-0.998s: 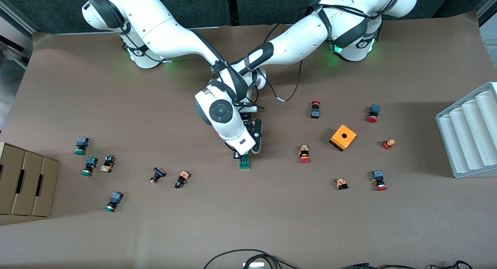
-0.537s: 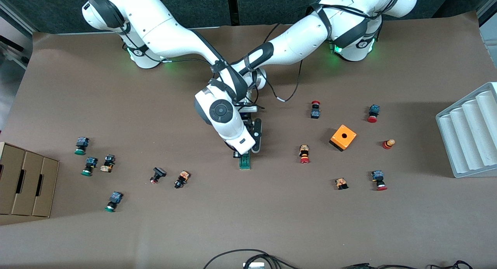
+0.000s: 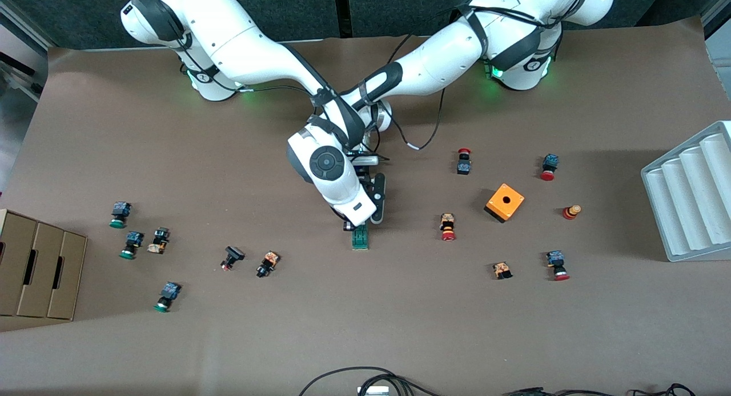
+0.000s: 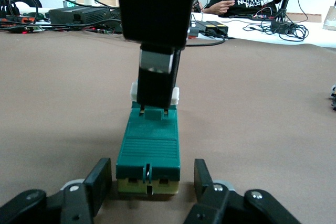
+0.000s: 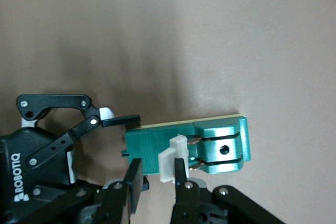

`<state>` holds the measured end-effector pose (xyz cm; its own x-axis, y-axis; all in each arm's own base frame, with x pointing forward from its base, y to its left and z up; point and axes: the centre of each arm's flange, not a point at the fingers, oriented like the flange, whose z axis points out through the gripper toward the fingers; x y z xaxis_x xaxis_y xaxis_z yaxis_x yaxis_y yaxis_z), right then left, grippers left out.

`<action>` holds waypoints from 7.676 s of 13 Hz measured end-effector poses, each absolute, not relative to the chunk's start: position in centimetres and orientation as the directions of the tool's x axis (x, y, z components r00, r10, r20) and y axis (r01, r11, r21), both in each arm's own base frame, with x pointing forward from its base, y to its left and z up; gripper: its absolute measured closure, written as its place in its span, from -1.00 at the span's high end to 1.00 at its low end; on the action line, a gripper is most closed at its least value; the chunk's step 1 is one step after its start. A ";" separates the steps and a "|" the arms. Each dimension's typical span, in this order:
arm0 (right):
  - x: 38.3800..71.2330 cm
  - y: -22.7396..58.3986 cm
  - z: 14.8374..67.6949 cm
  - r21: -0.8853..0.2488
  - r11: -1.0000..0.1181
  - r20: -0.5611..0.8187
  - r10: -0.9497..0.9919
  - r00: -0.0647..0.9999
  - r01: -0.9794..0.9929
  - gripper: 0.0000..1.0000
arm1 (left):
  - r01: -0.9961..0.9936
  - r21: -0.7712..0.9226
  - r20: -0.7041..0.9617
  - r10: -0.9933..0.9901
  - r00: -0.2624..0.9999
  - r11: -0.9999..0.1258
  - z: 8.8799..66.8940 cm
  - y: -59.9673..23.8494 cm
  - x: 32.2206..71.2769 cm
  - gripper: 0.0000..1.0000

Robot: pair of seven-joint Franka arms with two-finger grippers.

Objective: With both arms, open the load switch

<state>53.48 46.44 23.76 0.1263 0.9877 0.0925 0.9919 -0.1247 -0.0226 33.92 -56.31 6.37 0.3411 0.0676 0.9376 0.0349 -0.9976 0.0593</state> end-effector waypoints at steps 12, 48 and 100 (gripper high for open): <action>53.0 46.6 22.9 -0.031 -0.124 0.082 0.989 0.127 0.992 -0.37 | 0.035 0.059 0.938 0.067 0.341 -0.998 6.4 -56.3 33.9 0.43; 53.3 46.8 42.2 -0.012 -0.478 0.239 0.852 0.467 0.878 1.00 | 0.033 0.056 0.938 0.064 0.341 -0.998 6.4 -56.3 33.9 0.44; 59.8 -3.2 56.3 -0.029 -0.999 0.016 -0.037 0.999 -0.037 1.00 | -0.436 -0.302 0.249 -0.512 0.822 -0.848 40.3 -50.0 49.1 1.00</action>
